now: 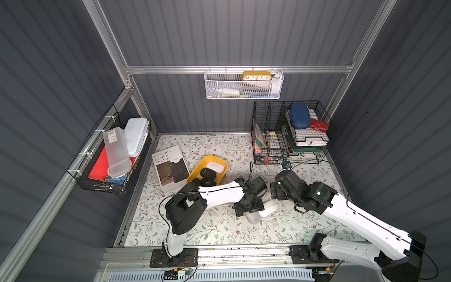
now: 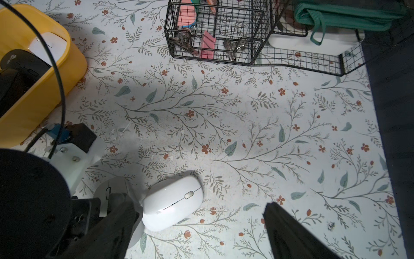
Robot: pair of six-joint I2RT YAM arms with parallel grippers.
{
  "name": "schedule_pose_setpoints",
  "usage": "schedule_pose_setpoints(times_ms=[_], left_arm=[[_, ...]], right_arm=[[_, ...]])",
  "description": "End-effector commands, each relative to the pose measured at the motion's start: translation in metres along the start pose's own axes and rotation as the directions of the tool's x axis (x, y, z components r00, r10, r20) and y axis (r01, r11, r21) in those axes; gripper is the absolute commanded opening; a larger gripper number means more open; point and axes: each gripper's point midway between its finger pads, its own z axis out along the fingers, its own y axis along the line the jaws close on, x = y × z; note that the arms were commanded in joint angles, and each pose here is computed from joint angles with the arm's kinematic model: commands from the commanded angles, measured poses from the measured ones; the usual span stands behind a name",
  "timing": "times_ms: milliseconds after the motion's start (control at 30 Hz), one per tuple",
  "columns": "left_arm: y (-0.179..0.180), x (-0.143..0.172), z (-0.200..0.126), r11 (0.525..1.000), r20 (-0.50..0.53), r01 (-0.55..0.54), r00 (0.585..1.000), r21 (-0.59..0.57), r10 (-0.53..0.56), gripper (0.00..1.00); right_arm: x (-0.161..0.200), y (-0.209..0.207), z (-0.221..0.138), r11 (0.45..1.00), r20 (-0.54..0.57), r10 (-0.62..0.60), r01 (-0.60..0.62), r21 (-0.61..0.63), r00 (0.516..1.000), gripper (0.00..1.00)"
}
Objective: Put the mouse in the storage box
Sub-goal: Pick up the mouse from the center of the board.
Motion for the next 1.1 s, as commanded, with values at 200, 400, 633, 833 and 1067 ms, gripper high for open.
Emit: schedule_pose_setpoints(times_ms=[200, 400, 633, 833, 1067], left_arm=[[0.014, 0.004, 0.019, 0.995, -0.034, -0.042, 0.999, -0.086, 0.040, 0.79], [0.013, 0.001, 0.011, 0.995, -0.013, -0.031, 0.999, -0.090, 0.030, 0.62], [0.012, -0.017, -0.015, 0.997, 0.065, 0.032, 0.998, -0.066, -0.028, 0.55], [0.032, -0.067, -0.070, 0.991, 0.202, 0.135, 0.971, -0.024, -0.128, 0.53], [0.088, -0.158, -0.158, 0.970, 0.423, 0.242, 0.877, 0.022, -0.229, 0.54]], right_arm=[[0.003, -0.008, 0.002, 1.000, 0.016, 0.015, -0.015, 0.027, 1.000, 0.94], [0.007, -0.009, 0.004, 0.999, 0.009, 0.013, -0.014, 0.035, 1.000, 0.94], [0.005, -0.006, 0.005, 1.000, 0.004, 0.020, -0.020, 0.024, 1.000, 0.94], [0.007, -0.005, 0.006, 0.999, -0.014, 0.025, -0.024, 0.027, 1.000, 0.94], [0.023, -0.001, 0.012, 0.996, -0.072, 0.090, -0.089, 0.018, 0.993, 0.94]])
